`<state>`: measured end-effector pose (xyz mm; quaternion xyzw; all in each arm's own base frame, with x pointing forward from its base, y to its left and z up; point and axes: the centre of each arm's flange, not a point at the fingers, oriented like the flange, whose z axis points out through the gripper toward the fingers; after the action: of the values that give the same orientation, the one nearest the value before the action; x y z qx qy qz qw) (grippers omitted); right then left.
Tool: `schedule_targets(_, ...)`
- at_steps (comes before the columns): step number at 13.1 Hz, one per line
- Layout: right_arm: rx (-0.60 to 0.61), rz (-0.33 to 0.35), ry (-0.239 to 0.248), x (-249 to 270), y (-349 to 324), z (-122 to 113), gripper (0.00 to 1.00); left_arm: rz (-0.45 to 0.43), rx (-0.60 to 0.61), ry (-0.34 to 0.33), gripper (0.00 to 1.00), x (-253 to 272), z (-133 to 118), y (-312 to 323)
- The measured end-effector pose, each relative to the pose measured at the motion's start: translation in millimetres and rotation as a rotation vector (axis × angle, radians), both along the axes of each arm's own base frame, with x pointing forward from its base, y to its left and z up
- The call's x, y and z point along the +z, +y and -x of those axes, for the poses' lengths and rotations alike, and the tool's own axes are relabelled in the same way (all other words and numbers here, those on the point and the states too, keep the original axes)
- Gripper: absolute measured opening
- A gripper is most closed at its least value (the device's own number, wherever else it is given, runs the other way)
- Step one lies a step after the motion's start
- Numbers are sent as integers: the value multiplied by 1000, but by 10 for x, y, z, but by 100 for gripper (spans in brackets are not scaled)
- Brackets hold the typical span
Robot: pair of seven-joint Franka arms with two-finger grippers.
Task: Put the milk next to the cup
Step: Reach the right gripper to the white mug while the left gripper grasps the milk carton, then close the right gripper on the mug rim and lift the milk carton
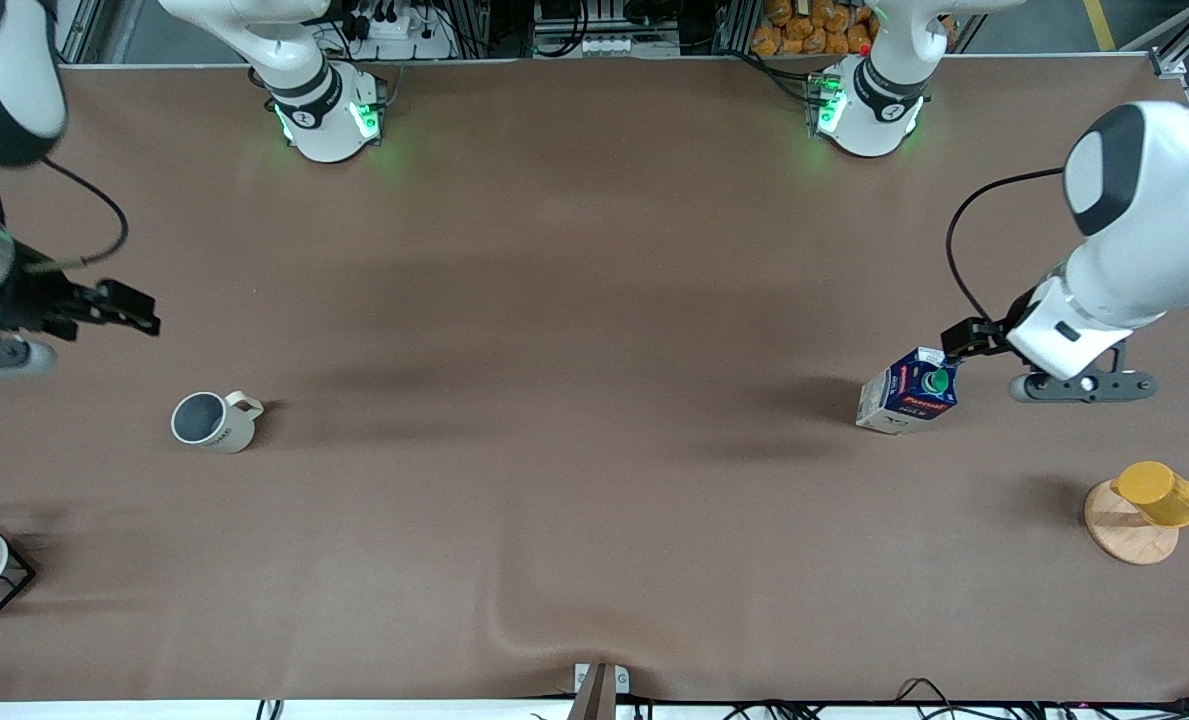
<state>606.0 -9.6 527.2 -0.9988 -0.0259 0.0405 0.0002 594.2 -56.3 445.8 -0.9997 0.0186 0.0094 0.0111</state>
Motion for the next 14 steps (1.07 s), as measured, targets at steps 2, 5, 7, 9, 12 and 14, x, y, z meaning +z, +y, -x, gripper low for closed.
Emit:
schedule_targets(2, -10, 1, 37, -446, -85, -166, 100, 3, -47, 6, 100, -238, 3, -18)
schedule_targets(5, -6, 2, 63, -1107, -174, -381, 100, 5, -67, 39, 100, -517, -21, -20)
schedule_targets(7, -3, 3, 56, -1527, -195, -472, 100, 7, -69, 54, 100, -646, -38, -28)
schedule_targets(9, 3, 3, 67, -1875, -265, -520, 100, 7, -70, 70, 100, -743, -36, -33)
schedule_targets(12, 0, 0, 81, -2221, -424, -529, 100, 8, -71, 84, 100, -882, -33, -35)
schedule_targets(14, 6, 0, 63, -2425, -496, -489, 100, 9, -71, 94, 95, -961, -34, -38)
